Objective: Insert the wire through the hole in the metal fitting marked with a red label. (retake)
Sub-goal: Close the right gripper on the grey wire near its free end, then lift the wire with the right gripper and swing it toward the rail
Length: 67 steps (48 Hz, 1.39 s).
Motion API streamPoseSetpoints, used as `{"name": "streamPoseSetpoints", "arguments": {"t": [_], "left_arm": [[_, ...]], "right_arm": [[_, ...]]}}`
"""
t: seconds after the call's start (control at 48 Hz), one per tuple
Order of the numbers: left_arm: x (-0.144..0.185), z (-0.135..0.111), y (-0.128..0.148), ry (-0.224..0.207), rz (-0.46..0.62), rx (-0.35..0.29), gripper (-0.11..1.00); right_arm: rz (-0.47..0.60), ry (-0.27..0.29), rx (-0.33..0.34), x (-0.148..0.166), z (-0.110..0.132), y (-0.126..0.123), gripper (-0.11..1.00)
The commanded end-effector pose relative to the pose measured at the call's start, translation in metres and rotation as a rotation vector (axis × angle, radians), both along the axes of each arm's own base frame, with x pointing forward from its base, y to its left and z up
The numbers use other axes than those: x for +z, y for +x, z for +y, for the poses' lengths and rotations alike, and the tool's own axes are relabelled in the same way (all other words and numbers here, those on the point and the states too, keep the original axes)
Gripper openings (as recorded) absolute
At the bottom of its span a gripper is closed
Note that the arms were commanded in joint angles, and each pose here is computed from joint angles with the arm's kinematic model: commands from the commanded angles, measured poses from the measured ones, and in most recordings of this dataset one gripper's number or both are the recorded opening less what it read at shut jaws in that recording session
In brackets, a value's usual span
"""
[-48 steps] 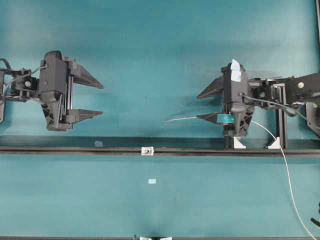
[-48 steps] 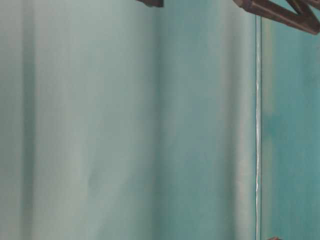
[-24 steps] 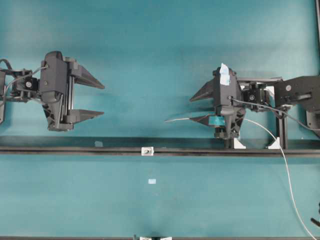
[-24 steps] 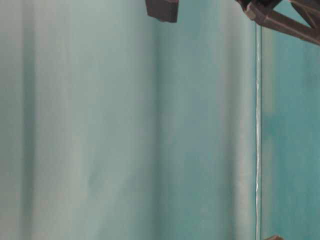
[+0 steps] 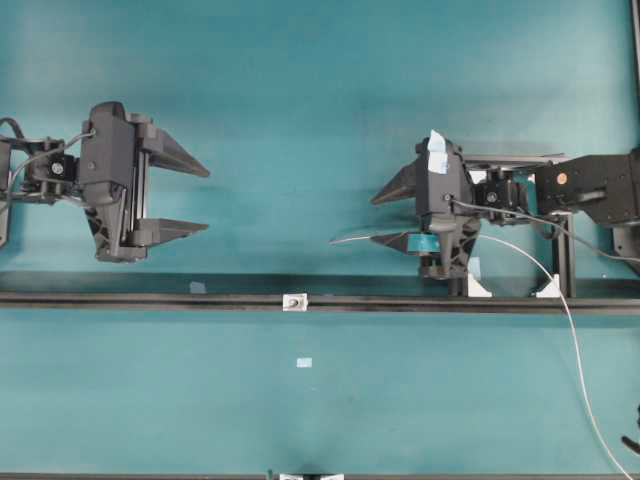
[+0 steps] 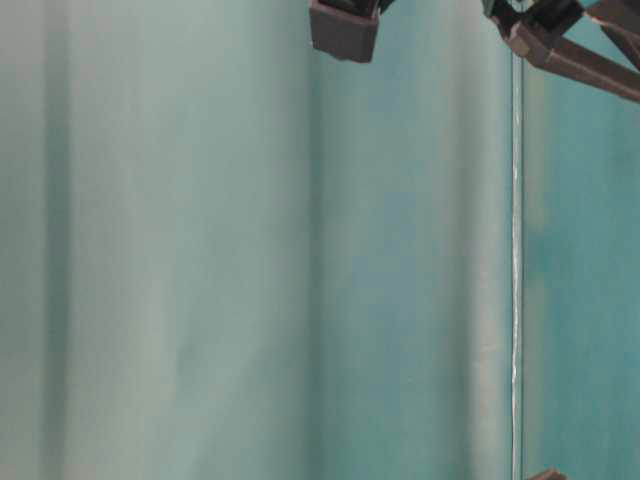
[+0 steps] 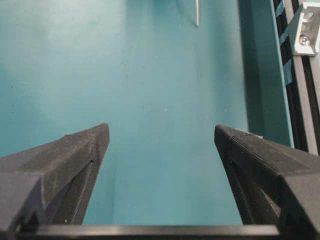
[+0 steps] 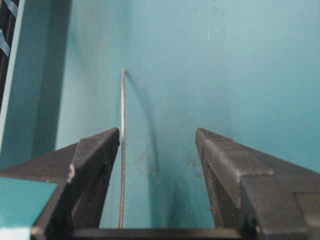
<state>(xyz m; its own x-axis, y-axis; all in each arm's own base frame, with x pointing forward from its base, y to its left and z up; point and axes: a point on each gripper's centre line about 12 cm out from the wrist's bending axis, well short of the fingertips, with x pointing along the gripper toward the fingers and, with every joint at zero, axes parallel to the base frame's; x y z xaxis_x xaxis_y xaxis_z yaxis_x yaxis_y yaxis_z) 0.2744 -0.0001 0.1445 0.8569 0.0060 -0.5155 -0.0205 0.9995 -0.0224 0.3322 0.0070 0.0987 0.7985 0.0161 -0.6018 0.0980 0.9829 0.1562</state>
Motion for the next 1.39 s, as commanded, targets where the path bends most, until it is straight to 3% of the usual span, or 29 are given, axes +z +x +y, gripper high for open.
{"name": "streamPoseSetpoints", "arguments": {"t": [0.0, 0.645, 0.729, 0.874, 0.958, 1.374], "left_arm": [[0.0085, 0.0005, 0.0060, -0.002, -0.034, 0.004, 0.51], [0.0066, 0.0005, 0.0043, -0.002, -0.028, 0.004, 0.46], [0.0071, 0.0005, 0.0042, -0.002, -0.029, 0.004, 0.46], [0.0062, 0.0004, 0.0038, -0.001, -0.026, 0.002, 0.46], [0.0062, 0.0004, 0.0038, -0.001, -0.026, 0.002, 0.46], [0.0052, 0.0001, 0.0030, -0.004, -0.023, 0.003, 0.46]], "right_arm": [[-0.032, -0.001, 0.004, 0.0068, 0.0008, 0.0080, 0.67], [-0.040, -0.001, 0.004, 0.0043, 0.0009, 0.0164, 0.65], [-0.040, -0.003, 0.006, 0.0043, 0.0010, 0.0164, 0.56], [-0.035, -0.003, 0.005, 0.0030, 0.0009, 0.0154, 0.18], [-0.034, -0.001, 0.004, 0.0026, 0.0009, 0.0149, 0.04], [-0.046, 0.001, 0.003, 0.0061, 0.0010, 0.0179, 0.03]]}}
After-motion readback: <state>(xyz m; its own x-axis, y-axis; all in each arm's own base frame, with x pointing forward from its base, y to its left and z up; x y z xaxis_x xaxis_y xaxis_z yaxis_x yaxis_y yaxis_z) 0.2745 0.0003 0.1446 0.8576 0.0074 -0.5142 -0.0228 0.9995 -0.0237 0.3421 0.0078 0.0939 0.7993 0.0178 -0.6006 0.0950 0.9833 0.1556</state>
